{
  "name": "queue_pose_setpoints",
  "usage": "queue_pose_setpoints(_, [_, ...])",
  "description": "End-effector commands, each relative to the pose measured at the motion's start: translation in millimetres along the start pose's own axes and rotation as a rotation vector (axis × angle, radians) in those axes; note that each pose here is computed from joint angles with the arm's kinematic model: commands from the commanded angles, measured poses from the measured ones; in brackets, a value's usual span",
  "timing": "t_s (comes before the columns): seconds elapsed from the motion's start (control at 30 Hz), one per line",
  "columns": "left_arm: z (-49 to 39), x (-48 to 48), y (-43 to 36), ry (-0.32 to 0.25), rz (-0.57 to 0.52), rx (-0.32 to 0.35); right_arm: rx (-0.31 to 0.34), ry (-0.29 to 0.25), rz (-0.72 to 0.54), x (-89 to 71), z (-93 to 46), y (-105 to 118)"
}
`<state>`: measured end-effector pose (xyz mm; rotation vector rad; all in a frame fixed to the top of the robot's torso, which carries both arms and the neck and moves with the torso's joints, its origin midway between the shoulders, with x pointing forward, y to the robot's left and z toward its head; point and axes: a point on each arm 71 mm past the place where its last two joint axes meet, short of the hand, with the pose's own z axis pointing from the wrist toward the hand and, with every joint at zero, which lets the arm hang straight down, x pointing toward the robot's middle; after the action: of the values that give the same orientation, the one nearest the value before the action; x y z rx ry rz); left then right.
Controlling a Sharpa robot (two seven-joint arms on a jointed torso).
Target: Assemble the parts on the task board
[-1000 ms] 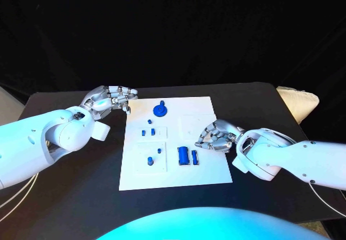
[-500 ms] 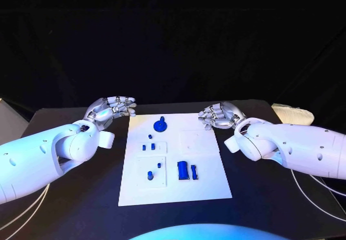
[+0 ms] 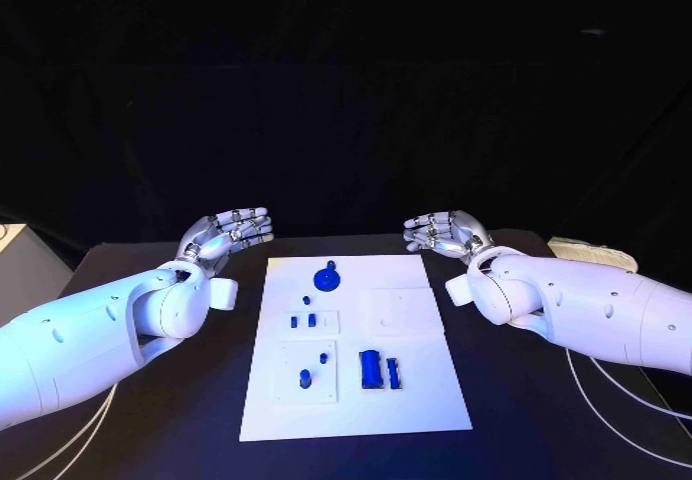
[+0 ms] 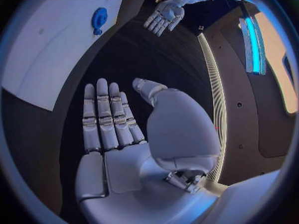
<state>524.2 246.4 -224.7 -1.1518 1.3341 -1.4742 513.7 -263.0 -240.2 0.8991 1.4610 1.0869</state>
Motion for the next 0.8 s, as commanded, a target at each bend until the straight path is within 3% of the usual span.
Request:
queue_pose_setpoints(0.03, [-0.7,1.8,0.1,-0.001,0.000,-0.001,-0.001,-0.004,0.008,2.3,-1.3,1.0])
queue_pose_setpoints(0.2, [-4.4,8.8,1.8,-0.025,0.009,-0.001,-0.013,-0.030,0.071,16.5,-7.3,7.1])
queue_pose_setpoints(0.47, [-21.7,36.2,6.0,-0.120,0.045,-0.005,-0.018,-0.118,0.262,57.6,-31.0,29.3])
queue_pose_setpoints(0.7, [-39.3,58.6,6.2,-0.199,0.079,-0.007,-0.008,-0.146,0.319,69.8,-40.5,37.7])
queue_pose_setpoints(0.8, [-43.8,63.6,5.8,-0.218,0.087,-0.008,-0.008,-0.146,0.319,69.8,-40.5,37.7])
